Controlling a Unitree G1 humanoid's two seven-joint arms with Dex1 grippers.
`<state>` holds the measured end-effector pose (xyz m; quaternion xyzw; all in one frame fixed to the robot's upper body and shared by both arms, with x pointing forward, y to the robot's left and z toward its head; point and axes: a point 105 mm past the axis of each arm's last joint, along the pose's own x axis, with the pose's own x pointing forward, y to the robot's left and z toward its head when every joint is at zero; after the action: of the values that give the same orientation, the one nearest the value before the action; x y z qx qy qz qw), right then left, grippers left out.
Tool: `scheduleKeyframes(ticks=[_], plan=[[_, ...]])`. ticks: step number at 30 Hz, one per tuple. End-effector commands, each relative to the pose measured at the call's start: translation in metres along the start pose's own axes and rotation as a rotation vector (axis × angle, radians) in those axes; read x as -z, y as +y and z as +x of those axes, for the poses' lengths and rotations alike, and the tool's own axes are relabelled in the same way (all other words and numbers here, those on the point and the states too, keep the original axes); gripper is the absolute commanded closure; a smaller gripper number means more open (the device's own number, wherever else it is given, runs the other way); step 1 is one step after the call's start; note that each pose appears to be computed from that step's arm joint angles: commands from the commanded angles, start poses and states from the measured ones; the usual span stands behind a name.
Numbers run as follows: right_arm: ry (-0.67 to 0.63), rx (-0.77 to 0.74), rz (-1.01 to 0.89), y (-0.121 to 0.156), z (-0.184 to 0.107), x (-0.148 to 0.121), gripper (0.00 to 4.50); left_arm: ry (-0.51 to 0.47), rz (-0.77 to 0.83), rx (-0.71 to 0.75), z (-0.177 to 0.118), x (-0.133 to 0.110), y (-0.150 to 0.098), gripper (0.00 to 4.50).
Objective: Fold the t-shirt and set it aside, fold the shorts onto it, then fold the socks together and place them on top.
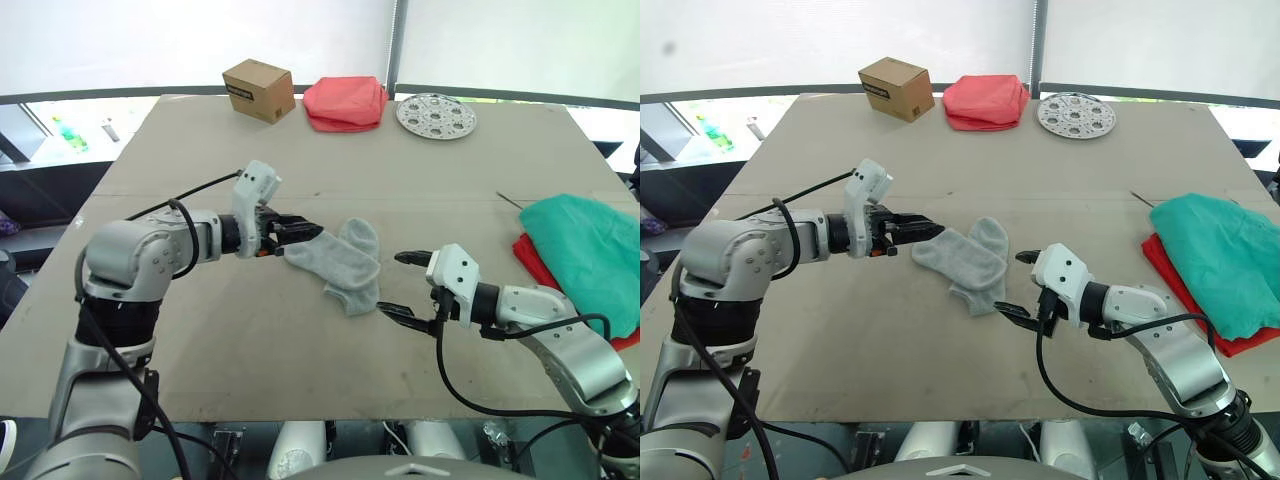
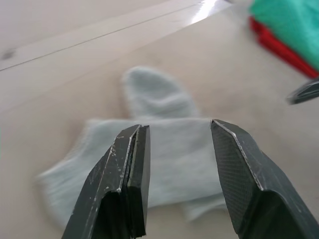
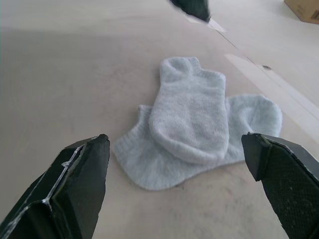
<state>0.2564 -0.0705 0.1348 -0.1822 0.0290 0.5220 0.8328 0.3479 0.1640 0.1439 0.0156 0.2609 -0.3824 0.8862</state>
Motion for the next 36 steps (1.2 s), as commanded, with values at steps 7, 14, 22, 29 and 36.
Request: scheduleKeyframes(ticks=[7,14,22,29,36], plan=[[-0.017,0.032,-0.053,-0.003,-0.007,-0.013,0.00,0.086,0.263,-0.186,0.030,0.009,0.051,2.35],[-0.006,0.043,-0.043,-0.002,-0.012,-0.014,0.00,0.161,0.262,-0.026,0.036,0.039,0.029,2.35],[-0.001,0.026,-0.039,-0.002,-0.011,-0.013,0.00,0.141,0.176,-0.054,0.019,0.041,0.036,4.48],[-0.018,-0.002,-0.034,0.000,-0.004,-0.011,0.00,0.021,-0.019,-0.189,-0.044,0.048,0.030,4.48],[-0.035,-0.045,-0.043,-0.001,0.003,-0.011,0.00,-0.043,-0.020,-0.206,-0.061,0.039,0.024,1.88]])
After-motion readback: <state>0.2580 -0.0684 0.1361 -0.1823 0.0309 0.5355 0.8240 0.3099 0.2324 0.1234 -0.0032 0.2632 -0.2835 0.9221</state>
